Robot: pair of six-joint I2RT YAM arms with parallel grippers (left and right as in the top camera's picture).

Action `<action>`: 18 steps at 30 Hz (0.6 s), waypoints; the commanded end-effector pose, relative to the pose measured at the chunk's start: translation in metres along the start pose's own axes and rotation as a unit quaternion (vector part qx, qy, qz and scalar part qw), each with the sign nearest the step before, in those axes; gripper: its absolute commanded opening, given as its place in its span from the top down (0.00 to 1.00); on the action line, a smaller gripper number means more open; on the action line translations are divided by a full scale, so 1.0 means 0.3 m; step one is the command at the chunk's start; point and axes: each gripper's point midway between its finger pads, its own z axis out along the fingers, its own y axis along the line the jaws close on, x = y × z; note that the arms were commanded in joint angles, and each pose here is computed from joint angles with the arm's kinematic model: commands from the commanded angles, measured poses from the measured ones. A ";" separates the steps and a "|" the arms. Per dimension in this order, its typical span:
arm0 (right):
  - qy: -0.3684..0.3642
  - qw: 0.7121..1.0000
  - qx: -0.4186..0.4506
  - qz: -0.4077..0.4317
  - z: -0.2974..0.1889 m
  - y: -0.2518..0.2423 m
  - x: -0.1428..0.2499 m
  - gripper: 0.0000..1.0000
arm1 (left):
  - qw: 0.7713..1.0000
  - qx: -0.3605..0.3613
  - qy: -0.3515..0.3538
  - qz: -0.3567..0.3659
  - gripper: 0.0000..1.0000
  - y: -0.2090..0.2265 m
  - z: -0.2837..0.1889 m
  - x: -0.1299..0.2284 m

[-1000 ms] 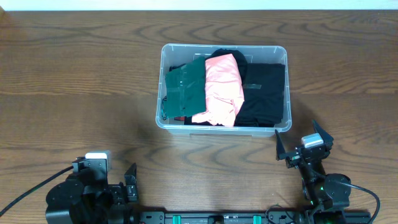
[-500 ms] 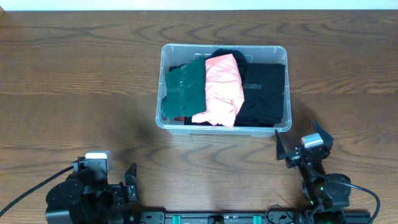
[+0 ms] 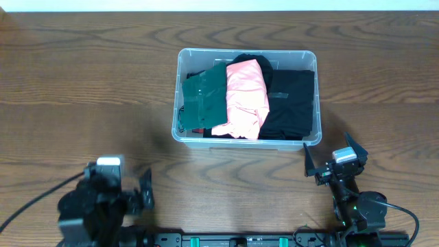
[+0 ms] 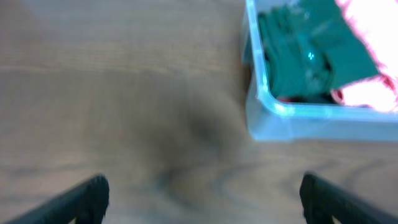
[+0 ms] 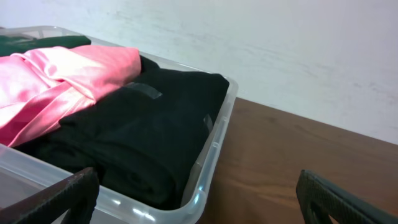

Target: Pack container

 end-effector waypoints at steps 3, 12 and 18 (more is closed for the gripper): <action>-0.003 1.000 -0.006 -0.008 0.000 0.009 0.000 0.01 | 0.998 0.032 -0.052 0.014 0.02 -0.016 0.185 0.061; -0.003 1.000 -0.006 -0.008 0.000 0.009 0.000 0.01 | 0.975 0.055 -0.210 0.044 0.02 -0.036 0.294 0.031; -0.003 1.000 -0.006 -0.008 0.000 0.009 0.000 0.01 | 0.966 0.052 -0.250 0.051 0.02 -0.031 0.321 0.028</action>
